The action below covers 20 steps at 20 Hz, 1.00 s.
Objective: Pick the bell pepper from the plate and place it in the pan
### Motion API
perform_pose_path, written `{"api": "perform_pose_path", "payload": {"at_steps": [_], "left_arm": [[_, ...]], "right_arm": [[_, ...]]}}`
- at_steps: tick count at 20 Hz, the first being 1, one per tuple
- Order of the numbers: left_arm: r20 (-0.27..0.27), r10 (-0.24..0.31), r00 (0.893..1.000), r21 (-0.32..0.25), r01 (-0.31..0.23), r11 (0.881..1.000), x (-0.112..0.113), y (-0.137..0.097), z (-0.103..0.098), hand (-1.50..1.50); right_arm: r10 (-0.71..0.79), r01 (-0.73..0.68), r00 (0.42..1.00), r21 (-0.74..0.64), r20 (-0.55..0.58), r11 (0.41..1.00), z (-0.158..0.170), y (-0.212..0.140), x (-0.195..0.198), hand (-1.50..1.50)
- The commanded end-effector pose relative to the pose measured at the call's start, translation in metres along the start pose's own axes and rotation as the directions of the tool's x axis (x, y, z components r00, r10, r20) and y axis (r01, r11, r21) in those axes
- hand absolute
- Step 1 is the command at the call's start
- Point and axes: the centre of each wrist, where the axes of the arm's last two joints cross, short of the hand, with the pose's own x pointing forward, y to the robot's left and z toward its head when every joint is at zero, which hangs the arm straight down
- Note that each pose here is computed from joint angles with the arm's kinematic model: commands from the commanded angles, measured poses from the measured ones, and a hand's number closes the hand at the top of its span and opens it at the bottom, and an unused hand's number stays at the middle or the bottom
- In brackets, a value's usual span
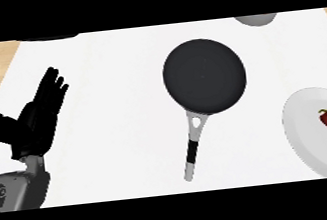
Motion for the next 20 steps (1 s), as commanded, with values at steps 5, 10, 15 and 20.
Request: {"api": "perform_pose_path", "payload": {"at_steps": [5,10,15,20], "left_arm": [[-0.014,0.0,1.0,0.024,0.0,1.0,0.009,0.001,0.007,0.0],[-0.012,-0.012,1.0,0.042,0.013,0.999,0.007,0.0,0.01,0.0],[-0.008,-0.013,1.0,0.052,0.013,0.999,-0.002,0.004,0.007,0.0],[-0.027,-0.012,1.0,0.043,0.013,0.999,0.005,0.015,0.006,0.0]], "right_arm": [[0.129,-0.153,0.977,0.139,0.167,0.978,0.005,0.023,-0.022,-1.5],[0.279,-0.29,0.952,0.078,0.129,0.954,0.005,0.038,-0.022,-1.5],[0.282,-0.287,0.953,0.038,0.113,0.957,-0.01,0.055,-0.021,-1.5],[0.268,-0.277,0.952,0.044,0.151,0.96,-0.02,0.064,-0.013,-1.5]]}}
